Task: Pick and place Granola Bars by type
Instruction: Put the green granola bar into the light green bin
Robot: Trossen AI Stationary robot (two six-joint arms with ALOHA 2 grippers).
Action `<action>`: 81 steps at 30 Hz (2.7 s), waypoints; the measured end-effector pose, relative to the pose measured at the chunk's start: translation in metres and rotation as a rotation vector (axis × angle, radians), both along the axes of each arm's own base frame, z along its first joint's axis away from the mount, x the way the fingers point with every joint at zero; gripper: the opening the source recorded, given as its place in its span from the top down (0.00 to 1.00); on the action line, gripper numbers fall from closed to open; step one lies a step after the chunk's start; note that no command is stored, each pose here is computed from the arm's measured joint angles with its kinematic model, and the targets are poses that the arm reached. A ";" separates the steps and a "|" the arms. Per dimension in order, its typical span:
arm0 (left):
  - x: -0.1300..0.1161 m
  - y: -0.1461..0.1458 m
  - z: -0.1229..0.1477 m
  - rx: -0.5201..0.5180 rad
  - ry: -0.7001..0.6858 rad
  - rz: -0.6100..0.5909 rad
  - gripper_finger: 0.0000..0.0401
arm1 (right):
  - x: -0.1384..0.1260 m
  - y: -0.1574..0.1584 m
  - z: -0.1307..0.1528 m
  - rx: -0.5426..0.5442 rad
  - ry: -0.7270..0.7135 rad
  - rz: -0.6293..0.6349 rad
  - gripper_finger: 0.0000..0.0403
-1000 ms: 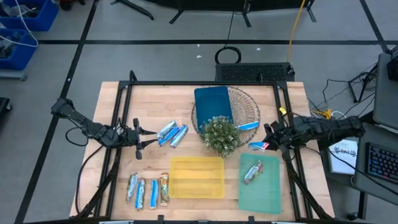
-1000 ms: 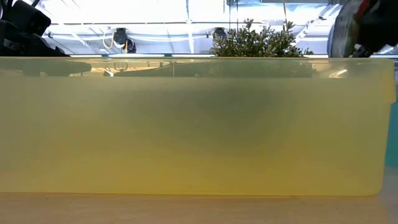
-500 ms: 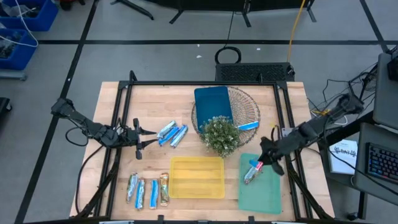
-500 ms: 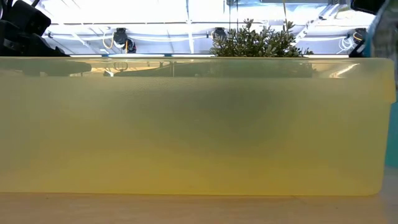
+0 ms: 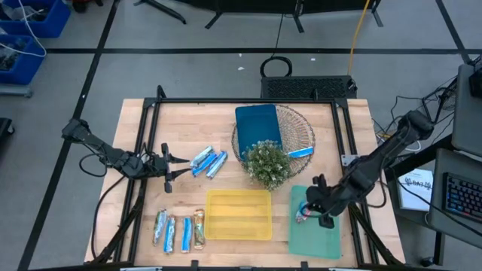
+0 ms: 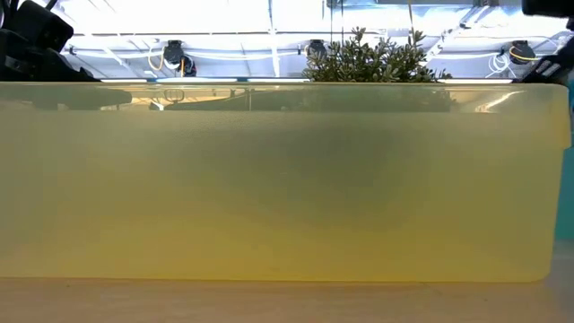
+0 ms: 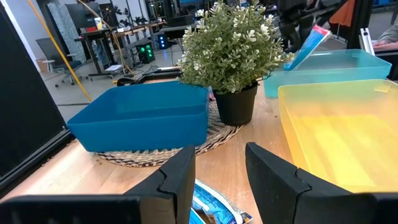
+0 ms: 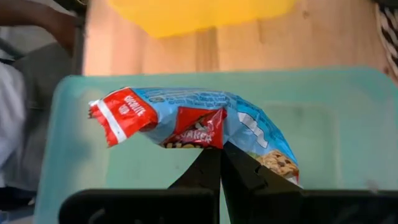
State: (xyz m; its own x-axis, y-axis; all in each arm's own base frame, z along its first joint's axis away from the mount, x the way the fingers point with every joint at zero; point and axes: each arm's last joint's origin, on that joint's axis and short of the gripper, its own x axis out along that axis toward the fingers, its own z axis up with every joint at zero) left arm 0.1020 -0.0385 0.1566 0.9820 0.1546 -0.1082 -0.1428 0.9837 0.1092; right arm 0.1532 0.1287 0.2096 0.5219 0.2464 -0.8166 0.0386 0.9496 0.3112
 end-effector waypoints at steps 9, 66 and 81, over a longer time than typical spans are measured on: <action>0.000 0.000 0.000 0.000 0.000 0.000 0.64 | -0.006 -0.006 -0.006 -0.049 0.081 -0.081 1.00; 0.000 0.000 0.000 0.000 -0.001 0.000 0.64 | -0.007 -0.021 -0.010 -0.298 0.008 -0.179 0.72; 0.000 0.000 0.000 0.000 0.000 0.000 0.64 | 0.014 -0.092 0.001 -0.658 0.012 -0.278 0.70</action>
